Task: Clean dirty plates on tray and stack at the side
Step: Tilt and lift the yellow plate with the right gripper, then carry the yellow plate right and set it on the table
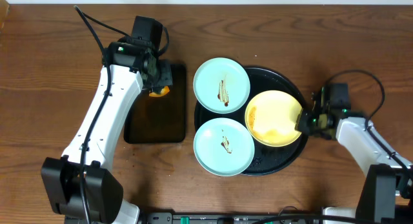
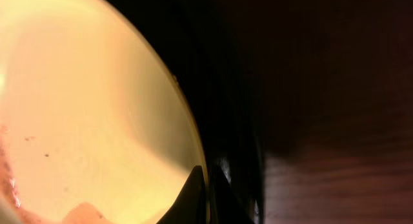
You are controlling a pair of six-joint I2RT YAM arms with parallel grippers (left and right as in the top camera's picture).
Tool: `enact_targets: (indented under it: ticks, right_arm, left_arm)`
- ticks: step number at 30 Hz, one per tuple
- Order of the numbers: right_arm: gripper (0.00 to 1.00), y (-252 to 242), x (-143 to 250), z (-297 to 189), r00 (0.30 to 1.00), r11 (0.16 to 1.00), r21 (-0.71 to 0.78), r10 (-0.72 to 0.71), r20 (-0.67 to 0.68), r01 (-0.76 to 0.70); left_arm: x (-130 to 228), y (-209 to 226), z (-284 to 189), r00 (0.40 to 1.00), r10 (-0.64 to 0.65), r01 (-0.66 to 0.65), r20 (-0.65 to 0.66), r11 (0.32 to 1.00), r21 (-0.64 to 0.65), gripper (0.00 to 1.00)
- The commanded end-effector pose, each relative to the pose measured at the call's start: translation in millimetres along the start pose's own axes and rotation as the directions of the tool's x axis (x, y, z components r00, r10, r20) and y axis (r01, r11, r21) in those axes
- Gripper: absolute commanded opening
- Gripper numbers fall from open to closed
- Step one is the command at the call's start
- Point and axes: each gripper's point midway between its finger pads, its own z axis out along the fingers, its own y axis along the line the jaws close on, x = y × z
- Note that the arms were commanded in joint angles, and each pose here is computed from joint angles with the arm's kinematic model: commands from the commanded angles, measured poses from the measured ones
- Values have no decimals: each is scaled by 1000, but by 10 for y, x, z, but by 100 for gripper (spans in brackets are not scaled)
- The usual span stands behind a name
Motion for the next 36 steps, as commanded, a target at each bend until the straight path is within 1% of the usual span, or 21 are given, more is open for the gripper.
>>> enact_targets:
  ticks: [1, 4, 9, 12, 17, 21, 25, 27, 28, 30, 33, 36]
  right_arm:
    - [1, 12, -409, -241, 989, 990, 74, -123, 86, 117]
    - [1, 47, -584, -398, 977, 980, 103, -181, 112, 169]
    - [1, 22, -740, -573, 960, 953, 217, -246, 132, 214]
    - [1, -8, -802, -686, 949, 919, 322, -284, 136, 228]
    - [1, 113, -882, -877, 912, 840, 467, -382, 147, 277]
    - [1, 380, -905, -1008, 844, 745, 560, -517, 144, 361]
    - [1, 624, -896, -1202, 767, 623, 692, -622, 156, 365]
    - [1, 767, -863, -1275, 725, 572, 731, -671, 156, 372]
    - [1, 887, -830, -1310, 691, 540, 747, -707, 153, 387]
    - [1, 1021, -804, -1364, 652, 507, 769, -742, 158, 390]
    - [1, 1160, -817, -1489, 607, 468, 811, -773, 183, 351]
    - [1, 1319, -816, -1555, 552, 426, 830, -814, 179, 359]
  left_arm:
    - [-24, 13, -51, 1000, -10, 10, 11, 1000, 0, 8]
    - [-22, 14, -51, 1000, -10, 10, 10, 1000, 0, 8]
    - [-5, 24, -36, 1000, -9, 9, 4, 1000, -5, 8]
    - [43, 38, 6, 1000, -8, 8, -11, 1000, -11, 8]
    - [128, 80, 81, 999, -11, 10, -40, 1000, -22, 8]
    - [139, 173, 115, 998, -34, 32, -50, 999, -34, 8]
    - [152, 291, 150, 996, -62, 60, -60, 997, -48, 8]
    - [167, 340, 174, 995, -74, 70, -67, 996, -54, 8]
    - [187, 377, 200, 994, -82, 78, -73, 995, -59, 8]
    - [208, 395, 224, 993, -86, 81, -79, 995, -63, 8]
    - [226, 402, 242, 993, -86, 81, -84, 995, -64, 8]
    - [225, 402, 243, 993, -86, 81, -83, 995, -64, 8]
